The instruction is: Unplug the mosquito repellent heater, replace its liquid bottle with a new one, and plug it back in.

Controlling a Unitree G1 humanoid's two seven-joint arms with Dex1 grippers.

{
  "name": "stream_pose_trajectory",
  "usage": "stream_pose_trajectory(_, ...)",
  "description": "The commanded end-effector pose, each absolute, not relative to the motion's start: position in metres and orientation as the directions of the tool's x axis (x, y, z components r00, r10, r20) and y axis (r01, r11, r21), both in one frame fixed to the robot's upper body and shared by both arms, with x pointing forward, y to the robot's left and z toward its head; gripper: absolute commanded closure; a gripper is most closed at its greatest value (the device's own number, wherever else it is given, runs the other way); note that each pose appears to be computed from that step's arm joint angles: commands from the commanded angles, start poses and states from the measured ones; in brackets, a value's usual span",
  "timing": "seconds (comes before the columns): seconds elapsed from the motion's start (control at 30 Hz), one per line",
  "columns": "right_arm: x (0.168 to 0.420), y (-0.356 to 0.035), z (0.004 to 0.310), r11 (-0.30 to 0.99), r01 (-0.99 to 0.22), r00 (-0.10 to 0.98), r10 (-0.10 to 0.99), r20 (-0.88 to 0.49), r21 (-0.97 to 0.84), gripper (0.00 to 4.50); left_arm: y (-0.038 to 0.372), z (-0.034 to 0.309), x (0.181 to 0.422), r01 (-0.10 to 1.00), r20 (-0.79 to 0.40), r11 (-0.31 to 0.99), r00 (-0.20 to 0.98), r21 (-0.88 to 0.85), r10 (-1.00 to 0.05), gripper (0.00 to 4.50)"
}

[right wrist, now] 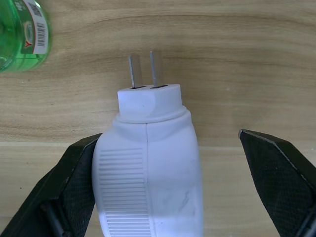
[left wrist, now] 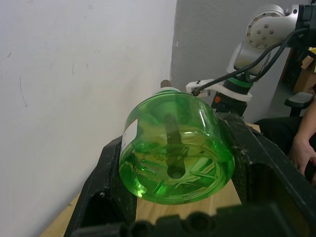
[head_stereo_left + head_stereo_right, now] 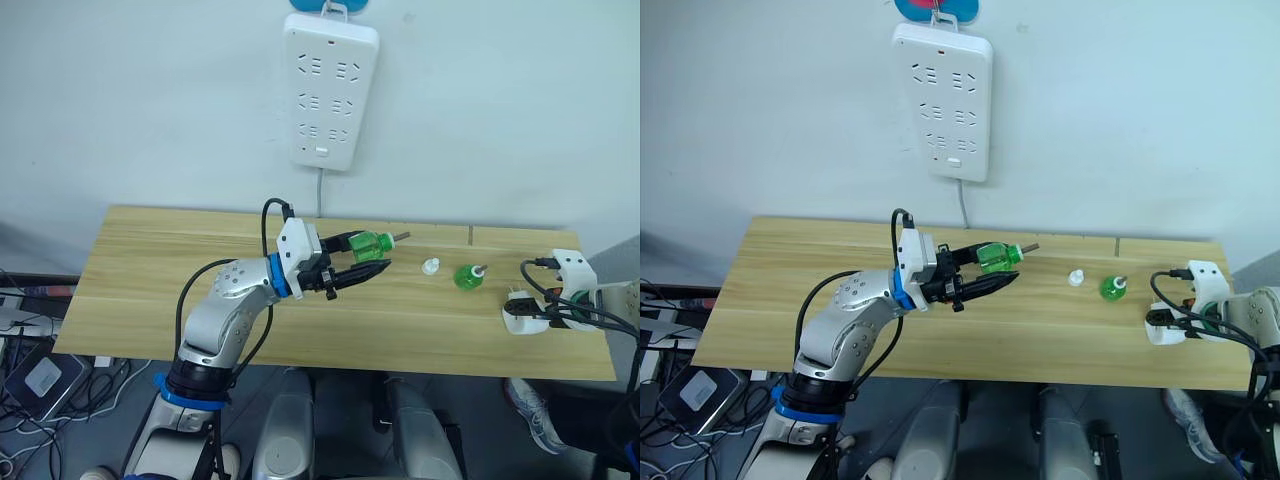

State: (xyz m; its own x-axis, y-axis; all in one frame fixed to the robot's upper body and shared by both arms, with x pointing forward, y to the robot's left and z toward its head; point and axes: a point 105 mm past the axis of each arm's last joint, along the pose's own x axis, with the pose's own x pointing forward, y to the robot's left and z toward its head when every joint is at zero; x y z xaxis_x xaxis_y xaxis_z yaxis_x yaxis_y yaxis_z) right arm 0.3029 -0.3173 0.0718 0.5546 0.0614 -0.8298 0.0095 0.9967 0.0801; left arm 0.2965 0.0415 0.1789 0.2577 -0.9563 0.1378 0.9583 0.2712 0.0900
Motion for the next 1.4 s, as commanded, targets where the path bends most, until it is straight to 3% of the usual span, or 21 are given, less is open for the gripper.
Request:
stream_pose_trajectory(0.03, 0.302, -0.323, 0.081, 0.998, 0.014, 0.574, 0.045, -0.817, 0.065, 0.06, 0.038, 0.188, 0.290, 0.960, 0.169, 0.250, 0.227, 0.129, -0.959, 2.24)
stream_pose_trajectory(0.57, 0.292, -0.315, 0.139, 0.997, -0.017, 0.611, 0.071, -0.788, 0.077, 0.06, 0.036, 0.183, 0.291, 0.962, 0.175, 0.243, 0.220, 0.126, -0.960, 2.24)
stream_pose_trajectory(1.0, 0.290, -0.313, 0.111, 0.998, 0.012, 0.596, 0.038, -0.802, 0.057, 0.06, 0.033, 0.184, 0.290, 0.962, 0.177, 0.237, 0.212, 0.132, -0.961, 2.24)
stream_pose_trajectory(1.4, 0.285, -0.317, 0.109, 0.998, 0.001, 0.596, 0.045, -0.802, 0.056, 0.06, 0.031, 0.183, 0.290, 0.962, 0.177, 0.235, 0.210, 0.135, -0.961, 2.24)
